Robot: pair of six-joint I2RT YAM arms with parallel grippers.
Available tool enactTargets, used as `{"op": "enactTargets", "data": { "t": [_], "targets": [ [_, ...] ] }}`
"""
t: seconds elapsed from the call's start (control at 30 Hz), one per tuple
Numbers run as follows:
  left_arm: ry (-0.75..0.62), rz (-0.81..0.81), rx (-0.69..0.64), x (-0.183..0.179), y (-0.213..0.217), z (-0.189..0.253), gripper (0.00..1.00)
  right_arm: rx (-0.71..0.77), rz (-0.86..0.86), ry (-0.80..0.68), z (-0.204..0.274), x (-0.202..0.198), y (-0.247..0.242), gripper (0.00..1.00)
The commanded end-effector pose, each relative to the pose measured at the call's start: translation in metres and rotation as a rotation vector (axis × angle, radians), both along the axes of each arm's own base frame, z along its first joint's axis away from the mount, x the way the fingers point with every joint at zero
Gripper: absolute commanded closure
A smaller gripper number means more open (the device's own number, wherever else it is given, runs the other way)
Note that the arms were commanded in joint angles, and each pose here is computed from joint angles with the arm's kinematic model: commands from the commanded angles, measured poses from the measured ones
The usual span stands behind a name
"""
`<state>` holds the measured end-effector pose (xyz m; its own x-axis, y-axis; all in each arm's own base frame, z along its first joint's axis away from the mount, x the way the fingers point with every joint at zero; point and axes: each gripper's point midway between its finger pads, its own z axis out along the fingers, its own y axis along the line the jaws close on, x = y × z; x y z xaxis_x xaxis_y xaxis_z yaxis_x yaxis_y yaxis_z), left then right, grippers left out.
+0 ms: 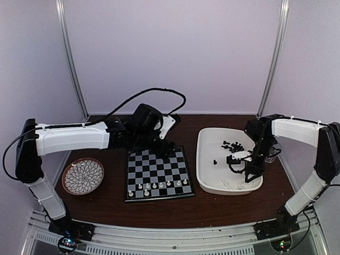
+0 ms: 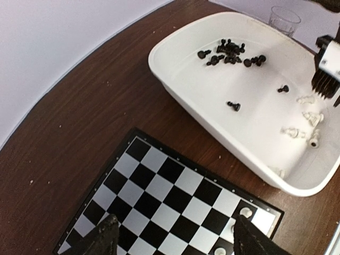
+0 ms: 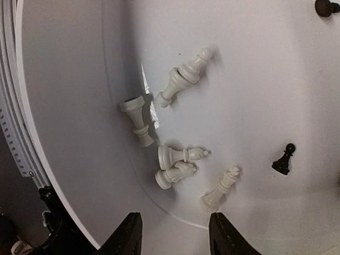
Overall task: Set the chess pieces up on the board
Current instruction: Pick up the chess pile from the storage box.
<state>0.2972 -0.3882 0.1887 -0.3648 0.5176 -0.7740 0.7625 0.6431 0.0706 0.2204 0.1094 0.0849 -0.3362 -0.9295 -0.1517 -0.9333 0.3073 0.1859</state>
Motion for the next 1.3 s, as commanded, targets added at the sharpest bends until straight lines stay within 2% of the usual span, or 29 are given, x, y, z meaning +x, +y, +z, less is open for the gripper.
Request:
{"op": "enactTargets", "data": {
  "t": [0.0, 0.17, 0.3, 0.37, 0.4, 0.47, 0.6, 0.67, 0.9, 1.07, 1.17, 1.27],
  "targets": [
    [-0.032, -0.043, -0.096, 0.004, -0.022, 0.040, 0.26, -0.051, 0.093, 0.058, -0.009, -0.008, -0.003, 0.53],
    [-0.028, 0.019, -0.099, 0.016, -0.013, 0.041, 0.26, 0.000, 0.079, 0.015, 0.005, 0.011, 0.011, 0.54],
    [0.087, 0.180, -0.140, 0.059, 0.020, 0.030, 0.27, 0.022, 0.049, -0.032, 0.017, 0.032, 0.019, 0.54],
    [0.195, 0.289, -0.207, 0.087, 0.049, 0.024, 0.29, 0.051, 0.043, -0.010, 0.029, 0.036, 0.027, 0.55],
    [0.220, 0.283, -0.243, 0.093, 0.054, 0.024, 0.32, 0.064, 0.044, -0.003, 0.035, 0.039, 0.030, 0.55],
    [0.183, 0.277, -0.252, 0.101, 0.059, 0.029, 0.35, 0.091, 0.084, -0.013, 0.049, 0.043, 0.035, 0.56],
    [0.133, 0.282, -0.207, 0.107, 0.064, 0.047, 0.33, 0.098, 0.203, -0.089, 0.047, 0.047, 0.037, 0.56],
    [0.146, 0.291, -0.168, 0.104, 0.069, 0.051, 0.33, 0.092, 0.214, -0.055, 0.041, 0.044, 0.040, 0.56],
    [0.164, 0.338, -0.088, 0.103, 0.082, 0.077, 0.35, 0.098, 0.067, 0.029, 0.029, 0.051, 0.063, 0.60],
    [0.169, 0.328, -0.006, 0.109, 0.083, 0.079, 0.37, 0.034, 0.015, 0.191, 0.003, 0.025, 0.077, 0.61],
    [0.155, 0.308, 0.021, 0.109, 0.084, 0.081, 0.37, -0.046, 0.002, 0.191, -0.011, 0.020, 0.081, 0.61],
    [0.139, 0.296, 0.029, 0.106, 0.087, 0.088, 0.37, -0.131, -0.076, 0.151, -0.023, 0.034, 0.079, 0.63]
  ]
}}
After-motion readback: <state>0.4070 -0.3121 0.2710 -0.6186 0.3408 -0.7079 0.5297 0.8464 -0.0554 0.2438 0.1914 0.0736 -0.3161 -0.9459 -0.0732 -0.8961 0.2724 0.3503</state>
